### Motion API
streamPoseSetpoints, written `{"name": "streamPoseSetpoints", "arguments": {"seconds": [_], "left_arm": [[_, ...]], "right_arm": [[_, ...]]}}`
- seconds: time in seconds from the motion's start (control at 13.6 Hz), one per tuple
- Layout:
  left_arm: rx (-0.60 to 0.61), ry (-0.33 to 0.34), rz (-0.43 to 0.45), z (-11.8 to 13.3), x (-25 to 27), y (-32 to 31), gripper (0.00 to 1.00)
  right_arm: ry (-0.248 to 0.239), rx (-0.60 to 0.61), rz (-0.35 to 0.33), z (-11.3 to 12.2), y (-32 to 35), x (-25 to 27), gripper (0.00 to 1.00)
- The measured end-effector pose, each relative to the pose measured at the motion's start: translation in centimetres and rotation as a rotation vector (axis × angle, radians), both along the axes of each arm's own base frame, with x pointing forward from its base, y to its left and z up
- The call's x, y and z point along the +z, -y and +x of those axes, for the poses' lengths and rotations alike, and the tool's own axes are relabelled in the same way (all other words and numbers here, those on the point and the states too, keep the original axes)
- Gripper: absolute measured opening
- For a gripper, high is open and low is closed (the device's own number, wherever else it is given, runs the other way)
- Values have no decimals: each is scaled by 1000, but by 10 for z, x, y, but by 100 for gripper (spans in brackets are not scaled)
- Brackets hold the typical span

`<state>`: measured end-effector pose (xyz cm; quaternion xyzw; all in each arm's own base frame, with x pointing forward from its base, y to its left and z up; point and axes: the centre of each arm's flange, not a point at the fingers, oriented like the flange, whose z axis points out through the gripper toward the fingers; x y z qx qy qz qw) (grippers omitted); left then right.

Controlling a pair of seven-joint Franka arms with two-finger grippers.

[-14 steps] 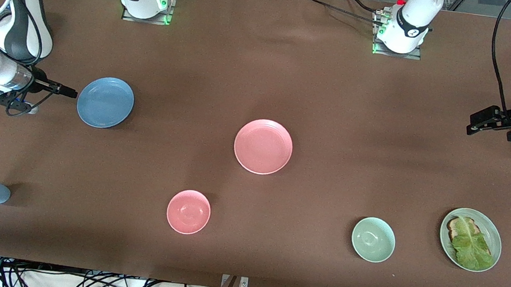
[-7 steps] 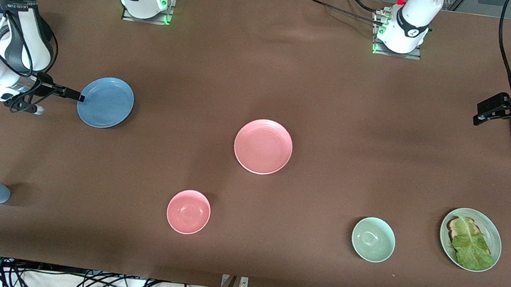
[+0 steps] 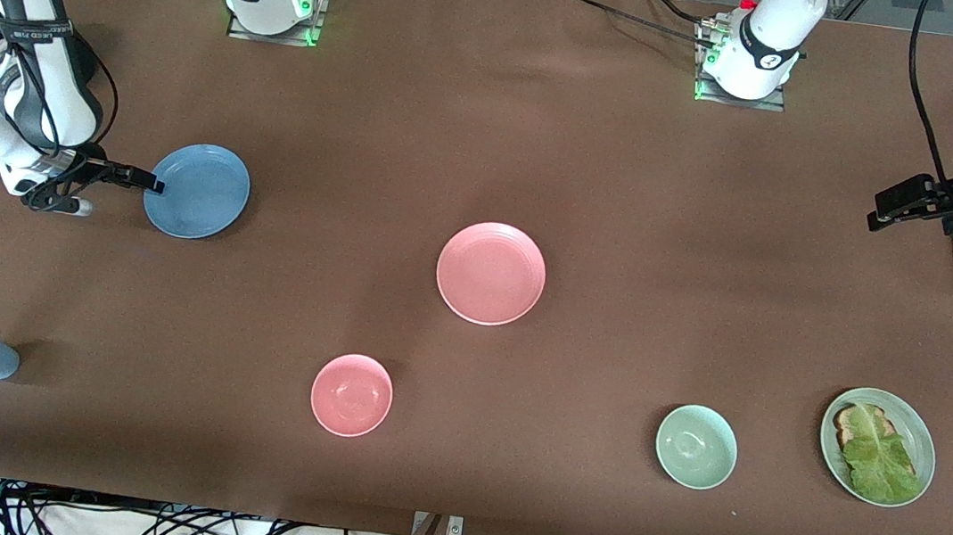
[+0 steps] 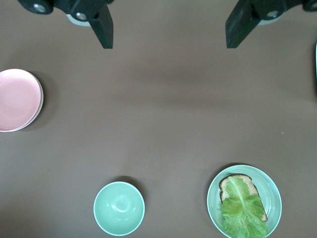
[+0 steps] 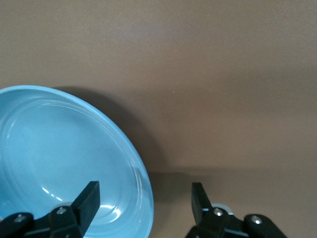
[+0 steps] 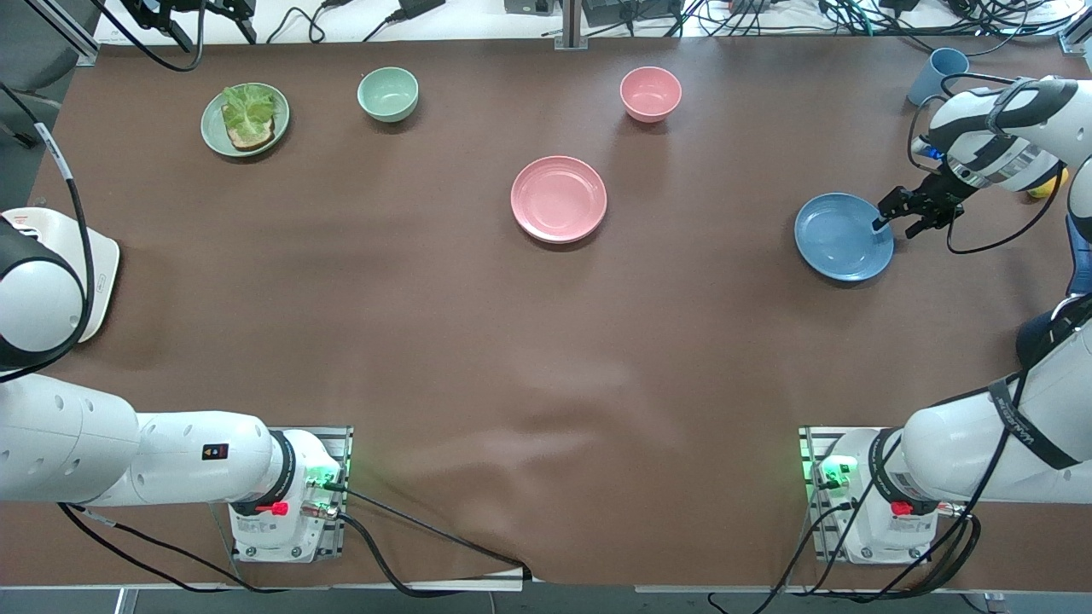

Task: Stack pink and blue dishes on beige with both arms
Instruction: 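Grip the blue plate's rim with the right gripper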

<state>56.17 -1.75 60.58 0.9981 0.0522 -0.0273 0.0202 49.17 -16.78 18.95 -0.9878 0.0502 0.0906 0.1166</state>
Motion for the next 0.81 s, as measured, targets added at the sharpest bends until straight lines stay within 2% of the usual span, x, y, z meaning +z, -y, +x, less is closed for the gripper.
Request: {"name": "streamPoseSetpoints", "arguments": {"seconds": [0.07,0.29,0.37,0.44,0.59,0.66,0.81], "left_arm": [[-16,1,-1,0,0,2,100],[-95,4,-5,0,0,-2,100],[-100,4,-5,0,0,-4,100],[-104,4,-6,0,0,-6,100],[-105,3,-6,0,0,-7,100],[-106,1,-6,0,-1,-7,100],[-110,-1,-6,0,-2,-8,100]], "right_arm": [[-2,0,0,-1,2,-2,78],[-6,-1,1,-3,4,-5,41],[-6,-6,4,-3,4,-6,34],[-6,-14,10,-3,3,-8,34],[-5,-23,18,-2,2,-10,14],[-5,-23,19,-1,2,-10,13],[-3,-19,27,0,1,-8,4]]}}
